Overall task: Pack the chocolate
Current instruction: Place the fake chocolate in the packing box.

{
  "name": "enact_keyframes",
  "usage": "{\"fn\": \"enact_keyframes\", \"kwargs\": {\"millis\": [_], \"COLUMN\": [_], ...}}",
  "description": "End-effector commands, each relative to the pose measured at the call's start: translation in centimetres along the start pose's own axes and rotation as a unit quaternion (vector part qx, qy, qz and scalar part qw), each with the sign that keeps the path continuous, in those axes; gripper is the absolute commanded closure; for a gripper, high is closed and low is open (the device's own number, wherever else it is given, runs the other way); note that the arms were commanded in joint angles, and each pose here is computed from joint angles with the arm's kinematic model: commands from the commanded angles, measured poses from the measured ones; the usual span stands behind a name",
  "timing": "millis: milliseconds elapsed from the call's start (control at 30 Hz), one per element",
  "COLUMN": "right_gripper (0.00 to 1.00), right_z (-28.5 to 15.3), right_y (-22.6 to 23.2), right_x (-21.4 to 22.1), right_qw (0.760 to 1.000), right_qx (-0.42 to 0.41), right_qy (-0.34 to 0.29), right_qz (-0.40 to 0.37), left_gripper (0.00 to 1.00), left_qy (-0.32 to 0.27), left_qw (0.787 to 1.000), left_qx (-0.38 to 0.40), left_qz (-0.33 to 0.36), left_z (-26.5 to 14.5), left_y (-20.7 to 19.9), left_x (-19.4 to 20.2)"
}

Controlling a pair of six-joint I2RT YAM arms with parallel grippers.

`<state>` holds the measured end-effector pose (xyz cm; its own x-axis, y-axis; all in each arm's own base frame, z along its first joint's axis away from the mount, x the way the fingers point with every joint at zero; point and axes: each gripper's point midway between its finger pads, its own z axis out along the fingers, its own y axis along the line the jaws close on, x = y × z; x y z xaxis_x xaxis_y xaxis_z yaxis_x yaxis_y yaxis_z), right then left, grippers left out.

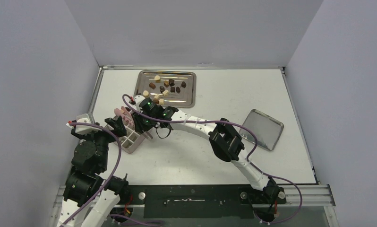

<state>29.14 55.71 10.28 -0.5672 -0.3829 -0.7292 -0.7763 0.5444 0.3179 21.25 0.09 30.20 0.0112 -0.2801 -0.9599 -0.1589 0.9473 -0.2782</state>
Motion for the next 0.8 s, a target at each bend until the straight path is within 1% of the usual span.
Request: {"fn": "enact_keyframes", "kwargs": {"millis": [0, 200, 567, 767], "right_gripper": [0.7, 0.69, 0.59, 0.59], "right_z": [-0.11, 0.35, 0.2, -0.21], "right_y": [2.65, 2.74, 2.6, 2.39], "right_x": [-3.17, -2.49, -2.91, -3.41], "right_qw": [0.998, 0.998, 0.999, 0.998], "right_qx": [-0.042, -0.042, -0.035, -0.031], "right_qy": [-0.043, -0.035, -0.04, -0.045], "right_qz": [0.002, 0.001, 0.002, -0.001], "left_gripper": [0.03, 0.03, 0.03, 0.03], "left_qy": [-0.027, -0.028, -0.026, -0.026], "left_qw": [1.0, 0.999, 1.0, 1.0], "left_qx": [-0.001, 0.0, 0.0, 0.0], "left_qz": [-0.016, -0.017, -0.016, -0.016], "left_z": [-0.39, -0.43, -0.37, -0.38], "left_y": [-0.01, -0.03, -0.05, -0.03], "left_x": [-1.91, -1.97, -1.86, -1.87]}}
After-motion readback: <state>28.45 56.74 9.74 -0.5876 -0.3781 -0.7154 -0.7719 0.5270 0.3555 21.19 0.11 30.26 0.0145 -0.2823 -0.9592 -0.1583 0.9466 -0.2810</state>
